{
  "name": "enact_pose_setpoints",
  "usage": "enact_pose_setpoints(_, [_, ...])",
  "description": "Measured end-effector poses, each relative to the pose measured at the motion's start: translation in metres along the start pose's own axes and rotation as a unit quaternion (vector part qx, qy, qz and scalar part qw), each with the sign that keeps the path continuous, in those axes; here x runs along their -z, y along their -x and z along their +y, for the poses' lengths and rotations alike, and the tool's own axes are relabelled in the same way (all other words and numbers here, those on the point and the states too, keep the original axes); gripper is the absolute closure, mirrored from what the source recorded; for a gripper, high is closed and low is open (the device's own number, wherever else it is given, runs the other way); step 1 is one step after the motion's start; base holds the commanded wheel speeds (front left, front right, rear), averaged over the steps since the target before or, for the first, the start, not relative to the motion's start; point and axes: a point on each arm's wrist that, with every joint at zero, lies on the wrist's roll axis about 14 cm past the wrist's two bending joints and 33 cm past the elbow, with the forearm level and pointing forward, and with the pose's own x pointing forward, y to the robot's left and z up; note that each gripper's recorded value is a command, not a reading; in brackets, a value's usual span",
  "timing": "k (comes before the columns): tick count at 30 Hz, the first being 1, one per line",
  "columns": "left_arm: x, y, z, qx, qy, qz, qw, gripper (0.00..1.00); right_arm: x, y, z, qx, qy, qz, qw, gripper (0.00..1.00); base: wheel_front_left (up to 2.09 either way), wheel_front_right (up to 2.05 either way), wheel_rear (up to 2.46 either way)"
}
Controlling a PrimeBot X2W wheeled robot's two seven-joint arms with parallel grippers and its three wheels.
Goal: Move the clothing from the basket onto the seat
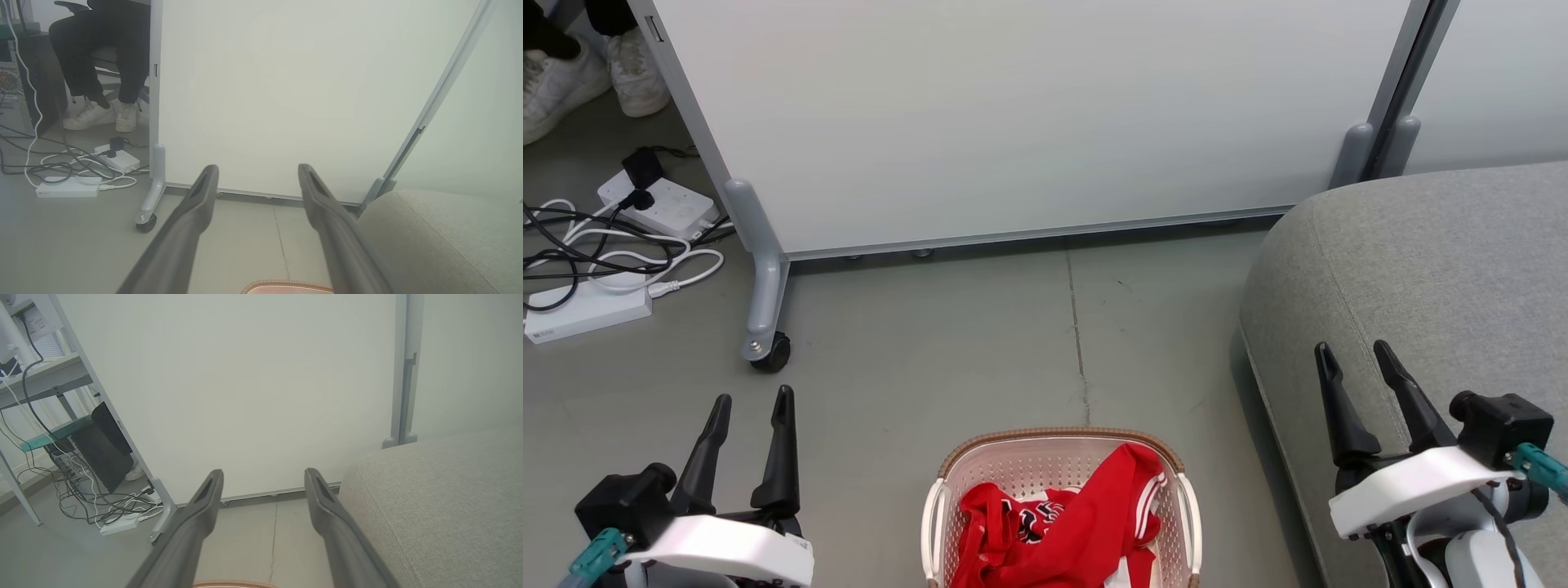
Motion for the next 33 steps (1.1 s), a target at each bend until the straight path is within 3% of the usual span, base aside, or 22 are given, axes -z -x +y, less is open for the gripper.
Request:
enact_pose_setpoints(26, [0.026, 0.009, 0.005, -0.002, -0.098, 0.028, 0.995, 0.0, 0.028, 0.005, -0.001, -0.002, 0.081, 0.029, 0.996, 0.0, 0.0, 0.0, 0.0])
enact_pose_setpoints(33, [0.027, 0.01, 0.006, -0.003, -0.116, 0.027, 0.993, 0.0, 0.025, 0.004, -0.001, 0.0, 0.074, 0.02, 0.997, 0.0, 0.0, 0.0, 0.0])
